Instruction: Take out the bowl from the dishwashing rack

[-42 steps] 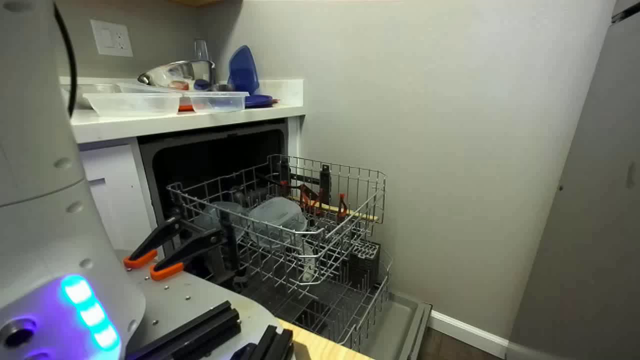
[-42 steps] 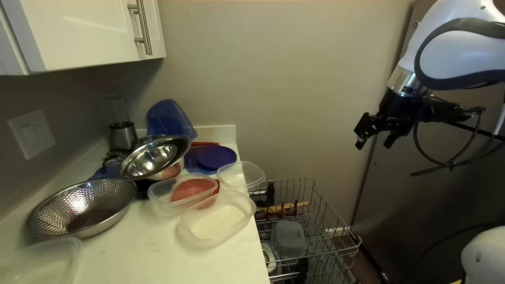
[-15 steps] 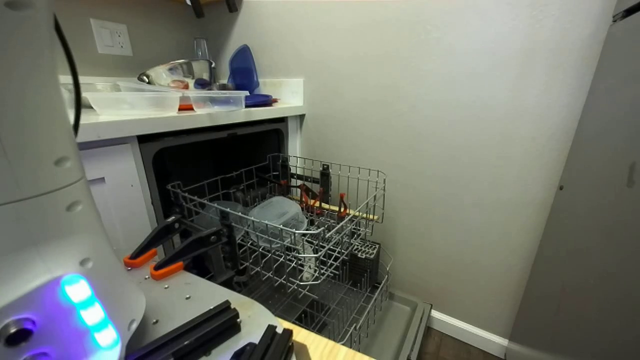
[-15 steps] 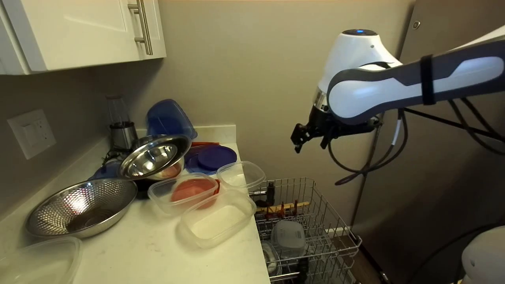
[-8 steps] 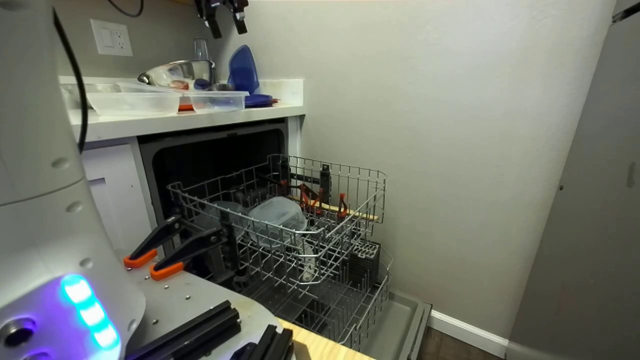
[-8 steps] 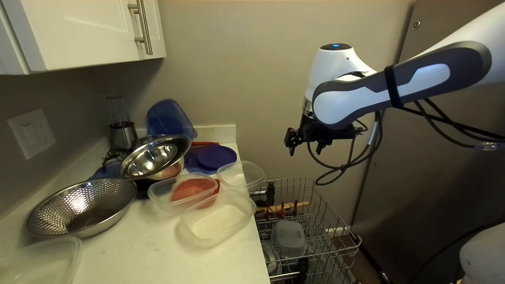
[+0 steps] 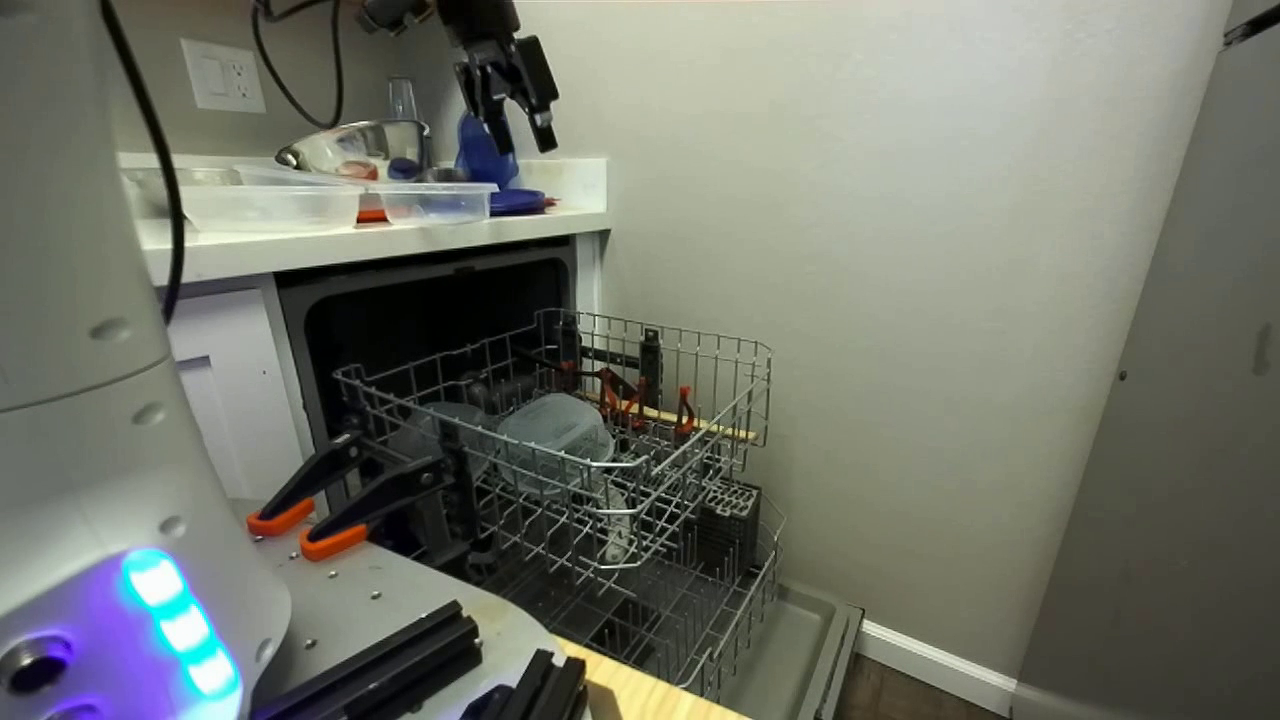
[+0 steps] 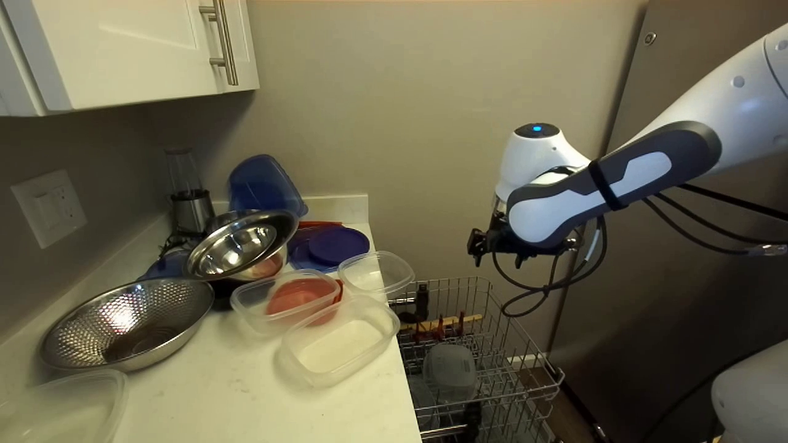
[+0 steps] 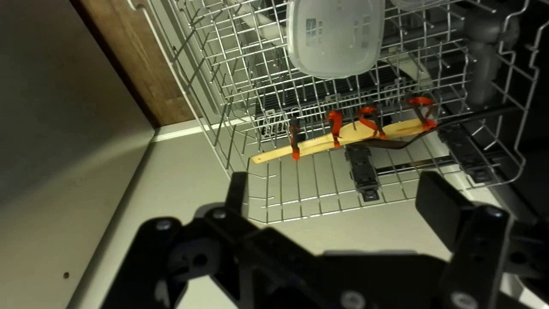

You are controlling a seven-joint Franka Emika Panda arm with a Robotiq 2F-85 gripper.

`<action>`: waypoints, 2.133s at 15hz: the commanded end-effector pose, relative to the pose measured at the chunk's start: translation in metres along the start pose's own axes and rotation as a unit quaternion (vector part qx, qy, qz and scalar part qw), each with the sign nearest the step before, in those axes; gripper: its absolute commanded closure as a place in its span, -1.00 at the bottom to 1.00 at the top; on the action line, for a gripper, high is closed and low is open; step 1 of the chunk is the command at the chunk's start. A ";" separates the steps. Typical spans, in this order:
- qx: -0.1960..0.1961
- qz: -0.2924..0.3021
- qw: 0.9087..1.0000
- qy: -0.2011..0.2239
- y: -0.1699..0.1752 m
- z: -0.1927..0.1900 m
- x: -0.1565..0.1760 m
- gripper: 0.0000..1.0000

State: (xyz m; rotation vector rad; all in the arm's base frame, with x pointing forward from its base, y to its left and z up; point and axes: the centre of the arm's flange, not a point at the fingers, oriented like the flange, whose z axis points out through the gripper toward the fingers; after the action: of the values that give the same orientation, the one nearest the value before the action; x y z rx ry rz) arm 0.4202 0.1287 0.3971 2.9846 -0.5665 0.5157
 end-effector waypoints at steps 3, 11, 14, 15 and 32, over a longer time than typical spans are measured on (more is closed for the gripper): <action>-0.021 0.013 1.000 -0.002 0.009 0.056 0.011 -1.00; -0.014 -0.008 1.000 -0.022 0.004 0.053 0.007 -1.00; -0.014 -0.007 1.000 -0.022 0.005 0.053 0.008 -1.00; -0.014 -0.007 1.000 -0.022 0.005 0.053 0.008 -1.00; 0.199 -0.074 0.931 -0.296 -0.033 0.220 0.053 -1.00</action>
State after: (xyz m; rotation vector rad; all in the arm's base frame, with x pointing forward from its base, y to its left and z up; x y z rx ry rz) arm 0.5338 0.1345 0.2142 3.4762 -0.3060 -0.2185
